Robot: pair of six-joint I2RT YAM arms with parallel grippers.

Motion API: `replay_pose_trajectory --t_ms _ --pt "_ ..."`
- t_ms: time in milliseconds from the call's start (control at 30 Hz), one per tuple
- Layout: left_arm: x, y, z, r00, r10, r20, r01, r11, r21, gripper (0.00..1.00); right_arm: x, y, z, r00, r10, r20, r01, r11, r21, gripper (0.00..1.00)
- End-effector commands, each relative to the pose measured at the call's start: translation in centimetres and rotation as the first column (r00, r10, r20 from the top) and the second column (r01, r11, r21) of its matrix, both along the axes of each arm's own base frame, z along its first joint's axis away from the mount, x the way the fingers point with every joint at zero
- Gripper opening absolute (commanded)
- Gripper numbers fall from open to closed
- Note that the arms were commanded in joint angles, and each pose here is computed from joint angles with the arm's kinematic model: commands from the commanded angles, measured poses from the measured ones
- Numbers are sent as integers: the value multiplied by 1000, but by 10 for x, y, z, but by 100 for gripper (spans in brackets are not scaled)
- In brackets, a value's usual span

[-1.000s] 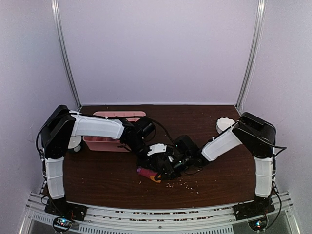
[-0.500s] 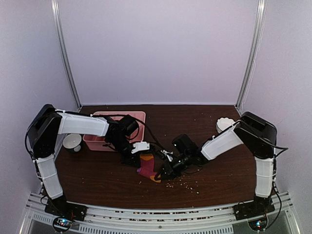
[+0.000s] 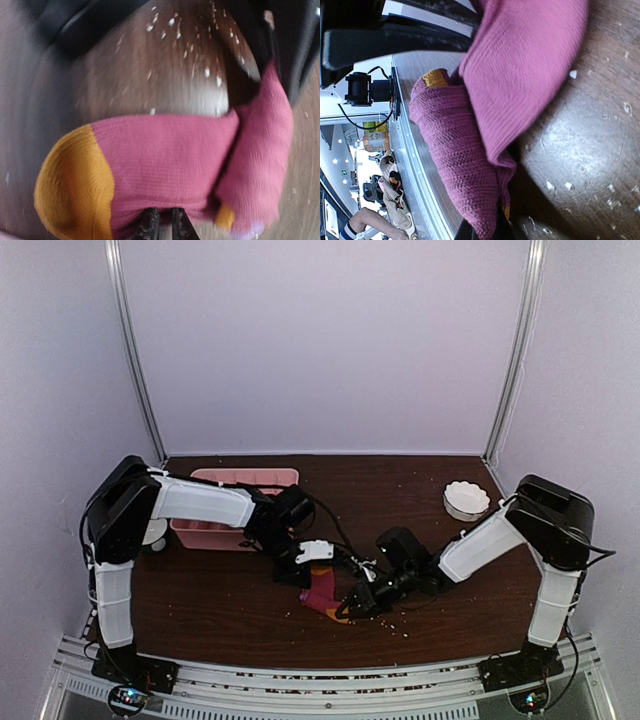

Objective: Roll the socks
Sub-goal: Roll the sock.

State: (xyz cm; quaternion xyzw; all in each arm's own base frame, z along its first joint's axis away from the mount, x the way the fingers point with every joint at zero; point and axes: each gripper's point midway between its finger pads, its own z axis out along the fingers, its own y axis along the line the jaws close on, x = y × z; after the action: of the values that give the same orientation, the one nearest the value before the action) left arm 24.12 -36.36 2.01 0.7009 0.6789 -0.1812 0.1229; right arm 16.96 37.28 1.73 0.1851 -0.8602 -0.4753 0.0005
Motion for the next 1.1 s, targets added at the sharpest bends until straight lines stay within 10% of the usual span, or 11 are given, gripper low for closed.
replay_pose_trajectory --t_ms 0,1067 --pt "2 -21 -4 999 -35 15 35 999 4 12 -24 -36 -53 996 -45 -74 27 973 -229 0" --pt "-11 -53 2 987 -99 -126 93 994 -56 8 25 30 41 988 24 154 -35 997 72 0"
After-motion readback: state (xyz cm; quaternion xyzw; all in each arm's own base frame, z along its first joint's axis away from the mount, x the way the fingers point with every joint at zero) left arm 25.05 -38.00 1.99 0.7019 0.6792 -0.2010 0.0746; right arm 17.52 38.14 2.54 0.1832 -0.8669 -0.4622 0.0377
